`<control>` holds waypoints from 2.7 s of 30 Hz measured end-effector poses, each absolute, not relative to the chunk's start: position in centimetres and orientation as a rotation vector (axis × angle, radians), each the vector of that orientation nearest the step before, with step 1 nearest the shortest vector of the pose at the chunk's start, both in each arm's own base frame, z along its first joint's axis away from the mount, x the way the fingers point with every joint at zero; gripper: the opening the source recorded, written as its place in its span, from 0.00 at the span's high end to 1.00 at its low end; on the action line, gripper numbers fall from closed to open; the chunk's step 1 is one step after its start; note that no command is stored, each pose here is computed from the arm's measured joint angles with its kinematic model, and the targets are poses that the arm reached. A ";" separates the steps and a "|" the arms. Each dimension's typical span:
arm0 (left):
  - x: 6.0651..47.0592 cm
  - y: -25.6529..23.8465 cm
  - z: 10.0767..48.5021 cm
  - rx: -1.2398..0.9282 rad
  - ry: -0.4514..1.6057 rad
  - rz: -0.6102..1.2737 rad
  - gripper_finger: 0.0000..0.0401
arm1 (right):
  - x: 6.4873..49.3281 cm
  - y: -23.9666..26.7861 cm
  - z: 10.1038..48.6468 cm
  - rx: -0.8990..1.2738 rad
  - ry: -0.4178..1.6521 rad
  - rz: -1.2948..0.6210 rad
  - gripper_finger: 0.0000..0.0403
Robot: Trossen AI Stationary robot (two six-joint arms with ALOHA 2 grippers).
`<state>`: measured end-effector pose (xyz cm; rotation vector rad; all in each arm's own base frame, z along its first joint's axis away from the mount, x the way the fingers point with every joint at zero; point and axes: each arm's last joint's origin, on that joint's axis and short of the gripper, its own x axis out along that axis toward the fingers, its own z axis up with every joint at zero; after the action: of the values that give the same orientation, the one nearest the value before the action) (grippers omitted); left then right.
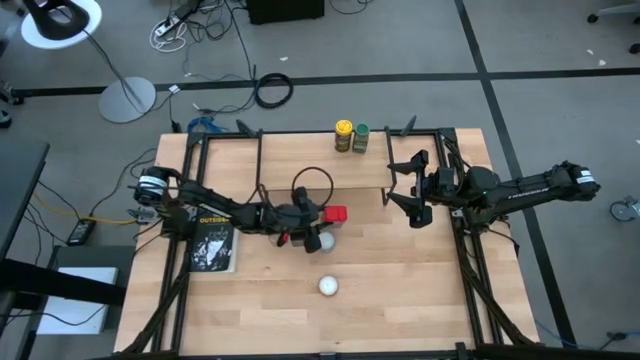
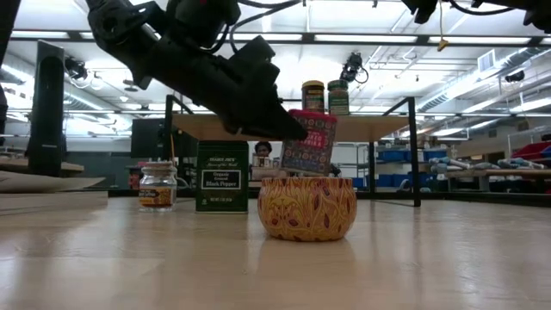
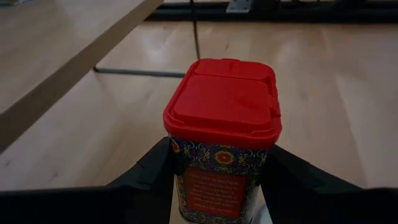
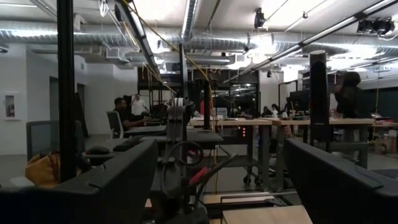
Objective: Shelf spices
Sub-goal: Remove the red seasoning can from the shelf, then remove the green seasoning bottle from the shelf
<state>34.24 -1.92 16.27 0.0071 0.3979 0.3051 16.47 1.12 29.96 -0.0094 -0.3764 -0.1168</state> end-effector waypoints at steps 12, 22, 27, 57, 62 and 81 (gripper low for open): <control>33.9 -1.7 15.6 -0.026 0.462 0.373 0.55 | 16.5 1.1 30.0 -0.010 -0.377 -0.117 0.14; 33.9 -1.8 15.7 -0.056 0.445 0.373 0.38 | 16.5 1.1 30.0 -0.010 -0.377 -0.117 0.14; 34.0 -1.8 15.8 -0.065 0.433 0.371 0.31 | 16.5 1.1 30.0 -0.010 -0.377 -0.116 0.14; 29.9 -1.6 31.9 0.012 -0.058 0.448 0.29 | 18.0 -2.6 27.7 0.051 -0.211 -0.552 0.18; 27.4 -1.4 34.3 0.034 -0.095 0.488 0.29 | 19.1 -4.7 26.3 0.049 -0.142 -0.617 0.18; 21.9 -0.8 36.5 0.008 -0.024 0.588 0.29 | 23.4 -10.4 25.0 0.062 -0.040 -0.738 0.14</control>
<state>21.87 -0.84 36.50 0.0075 -0.0238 0.5881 23.42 -10.37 25.04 0.0625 -0.0395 -0.7384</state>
